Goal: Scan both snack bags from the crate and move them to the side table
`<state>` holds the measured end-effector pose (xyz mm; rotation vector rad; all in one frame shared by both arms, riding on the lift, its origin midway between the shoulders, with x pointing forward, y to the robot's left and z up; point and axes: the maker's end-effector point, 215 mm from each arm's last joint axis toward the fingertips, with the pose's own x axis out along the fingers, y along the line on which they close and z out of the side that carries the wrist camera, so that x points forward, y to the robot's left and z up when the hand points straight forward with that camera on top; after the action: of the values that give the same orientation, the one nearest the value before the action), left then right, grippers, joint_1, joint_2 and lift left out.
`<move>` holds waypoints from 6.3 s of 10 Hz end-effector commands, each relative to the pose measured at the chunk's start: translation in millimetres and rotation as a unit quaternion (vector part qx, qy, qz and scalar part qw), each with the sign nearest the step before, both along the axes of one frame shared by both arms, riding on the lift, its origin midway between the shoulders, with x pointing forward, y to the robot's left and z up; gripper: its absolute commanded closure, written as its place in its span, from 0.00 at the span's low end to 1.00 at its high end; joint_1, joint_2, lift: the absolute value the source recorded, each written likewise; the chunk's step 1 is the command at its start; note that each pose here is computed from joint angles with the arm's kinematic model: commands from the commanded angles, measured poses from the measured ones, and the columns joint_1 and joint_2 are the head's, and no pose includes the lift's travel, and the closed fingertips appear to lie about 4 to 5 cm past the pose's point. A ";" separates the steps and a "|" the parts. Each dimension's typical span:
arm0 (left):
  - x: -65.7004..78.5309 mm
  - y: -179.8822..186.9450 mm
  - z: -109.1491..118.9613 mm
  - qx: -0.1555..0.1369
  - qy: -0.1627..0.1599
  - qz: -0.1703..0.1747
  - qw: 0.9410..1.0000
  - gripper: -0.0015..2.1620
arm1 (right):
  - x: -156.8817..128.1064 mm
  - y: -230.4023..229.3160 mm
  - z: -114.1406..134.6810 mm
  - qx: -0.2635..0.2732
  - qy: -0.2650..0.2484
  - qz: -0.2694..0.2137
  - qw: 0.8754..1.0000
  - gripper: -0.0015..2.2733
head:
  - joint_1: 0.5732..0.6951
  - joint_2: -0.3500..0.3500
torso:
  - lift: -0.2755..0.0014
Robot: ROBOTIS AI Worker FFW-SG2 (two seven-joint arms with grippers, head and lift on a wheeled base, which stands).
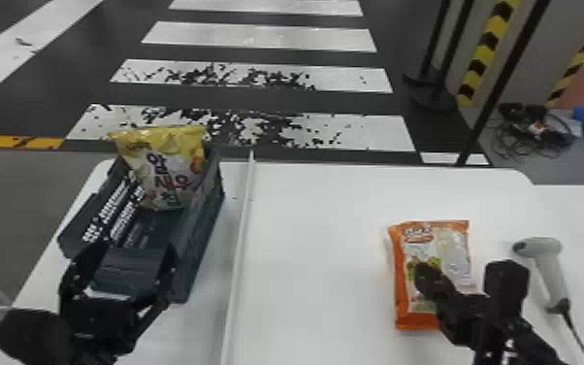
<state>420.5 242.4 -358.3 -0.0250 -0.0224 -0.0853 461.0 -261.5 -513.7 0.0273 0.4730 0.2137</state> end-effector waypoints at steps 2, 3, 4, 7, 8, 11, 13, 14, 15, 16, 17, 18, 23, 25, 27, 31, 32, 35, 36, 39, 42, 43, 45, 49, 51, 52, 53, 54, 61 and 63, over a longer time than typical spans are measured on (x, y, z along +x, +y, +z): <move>0.1 -0.2 1.3 -0.001 -0.001 0.001 1.000 0.03 | 7.6 -1.5 22.8 -0.001 -0.021 0.000 1.000 0.96 | 1.00 0.47 | 0.64; 0.1 -0.2 0.3 -0.001 0.000 0.001 1.000 0.03 | 10.3 -0.5 34.8 -0.002 -0.030 0.002 1.000 0.96 | 1.00 0.46 | 0.64; 0.2 -0.4 2.0 -0.001 -0.002 0.000 1.000 0.03 | 12.2 0.4 45.3 -0.003 -0.039 0.004 0.999 0.96 | 1.00 0.46 | 0.64; 0.1 -0.2 1.3 -0.001 -0.001 0.001 1.000 0.03 | 15.4 -1.1 61.8 -0.004 -0.050 0.003 0.999 0.96 | 1.00 0.47 | 0.64; 0.1 -0.2 1.3 -0.001 -0.001 0.001 1.000 0.03 | 22.7 -2.8 69.4 -0.004 -0.058 0.003 0.998 0.96 | 1.00 0.47 | 0.64; 0.3 0.6 1.5 -0.001 -0.002 0.001 1.000 0.03 | 48.8 -9.8 73.6 -0.005 -0.056 -0.001 0.998 0.96 | 1.00 0.46 | 0.64; 0.3 0.6 1.5 -0.001 -0.002 0.001 1.000 0.03 | 60.1 -14.9 58.5 -0.007 -0.044 -0.004 0.999 0.96 | 1.00 0.45 | 0.64; 0.4 1.4 1.7 0.000 -0.002 0.002 1.000 0.03 | 65.0 -17.9 48.2 -0.010 -0.036 -0.004 0.999 0.96 | 1.00 0.45 | 0.64; 0.4 1.4 1.7 0.000 -0.002 0.002 1.000 0.03 | 72.4 -21.2 41.5 -0.014 -0.034 -0.004 0.999 0.96 | 1.00 0.44 | 0.64; 0.8 2.9 2.2 0.000 -0.003 0.003 1.000 0.03 | 77.4 -26.8 34.2 -0.018 -0.030 -0.006 0.999 0.96 | 1.00 0.44 | 0.64; 0.7 3.5 1.4 0.001 -0.002 0.004 1.000 0.03 | 78.6 -29.2 28.3 -0.020 -0.026 -0.007 0.999 0.96 | 1.00 0.43 | 0.64; 0.7 3.5 1.4 0.001 -0.002 0.004 1.000 0.03 | 76.5 -29.5 21.2 -0.020 -0.021 -0.007 1.000 0.96 | 1.00 0.43 | 0.64; 1.2 3.8 0.4 0.002 0.000 0.004 1.000 0.03 | 75.7 -26.8 1.6 -0.017 -0.018 -0.005 1.000 0.96 | 1.00 0.43 | 0.64; 1.2 3.7 1.3 0.001 -0.002 0.004 1.000 0.03 | 77.2 -24.0 4.7 -0.016 -0.023 -0.004 1.000 0.96 | 1.00 0.43 | 0.64; 0.8 4.8 0.9 0.001 -0.001 0.006 1.000 0.03 | 78.8 -23.0 28.8 -0.011 -0.046 -0.003 0.999 0.96 | 1.00 0.43 | 0.64; -0.3 4.9 1.6 0.001 -0.002 0.006 1.000 0.03 | 70.6 -36.1 86.2 0.004 -0.099 -0.019 0.995 0.91 | 1.00 0.43 | 0.64; -0.6 5.9 2.0 0.002 -0.002 0.006 1.000 0.03 | 65.1 -51.8 94.9 0.001 -0.104 -0.031 0.994 0.84 | 1.00 0.43 | 0.64; -2.0 9.2 4.2 0.004 -0.004 0.008 1.000 0.03 | 40.7 -110.8 109.2 -0.010 -0.106 -0.075 0.991 0.32 | 1.00 0.37 | 0.64; -1.6 11.5 4.7 0.005 -0.004 0.009 1.000 0.03 | 32.1 -131.4 111.7 -0.025 -0.105 -0.083 0.991 0.13 | 1.00 0.33 | 0.64; -2.3 13.6 1.5 0.005 0.000 0.010 1.000 0.03 | 13.4 -178.0 110.3 -0.037 -0.095 -0.109 0.989 0.05 | 1.00 0.22 | 0.64; -2.4 14.1 1.7 0.006 -0.001 0.009 1.000 0.03 | 4.0 -218.7 86.9 -0.052 -0.062 -0.127 0.989 0.05 | 1.00 0.15 | 0.64; -2.4 14.5 0.9 0.005 0.000 0.010 1.000 0.03 | 2.7 -233.7 73.0 -0.048 -0.041 -0.130 0.989 0.05 | 1.00 0.12 | 0.64; -2.5 15.9 -0.6 0.005 0.000 0.011 1.000 0.03 | 2.7 -255.7 55.7 -0.041 -0.010 -0.131 0.990 0.05 | 1.00 0.09 | 0.64; -2.3 19.1 -5.3 0.002 -0.001 0.015 1.000 0.03 | 8.0 -256.0 22.7 -0.007 0.056 -0.113 0.992 0.05 | 1.00 0.04 | 0.64; -2.3 19.9 -5.1 0.001 -0.003 0.016 1.000 0.03 | 10.4 -252.7 0.5 -0.011 0.097 -0.103 0.990 0.07 | 1.00 0.05 | 0.64; -2.0 20.4 -5.1 0.001 -0.004 0.017 1.000 0.03 | 13.3 -253.1 -4.7 -0.018 0.107 -0.100 0.989 0.17 | 1.00 0.06 | 0.64; -2.2 20.7 -4.9 0.001 -0.005 0.017 1.000 0.03 | 14.6 -255.5 -7.1 -0.019 0.113 -0.103 0.988 0.28 | 1.00 0.06 | 0.64; -1.7 21.1 -5.1 0.000 -0.004 0.018 1.000 0.03 | 14.1 -259.3 -10.0 -0.026 0.119 -0.106 0.987 0.37 | 1.00 0.06 | 0.64; -1.9 20.7 -5.1 -0.001 -0.005 0.018 1.000 0.03 | 14.0 -269.9 11.1 -0.050 0.104 -0.129 0.985 0.98 | 1.00 0.04 | 0.64; -2.0 20.1 -5.2 -0.002 -0.005 0.018 1.000 0.03 | -1.1 -259.4 33.8 -0.057 0.116 -0.138 0.982 0.98 | 1.00 0.03 | 0.64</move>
<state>418.5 262.7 -363.5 -0.0280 -0.0334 -0.0496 464.6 -526.5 -486.4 0.0075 0.6999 -0.0943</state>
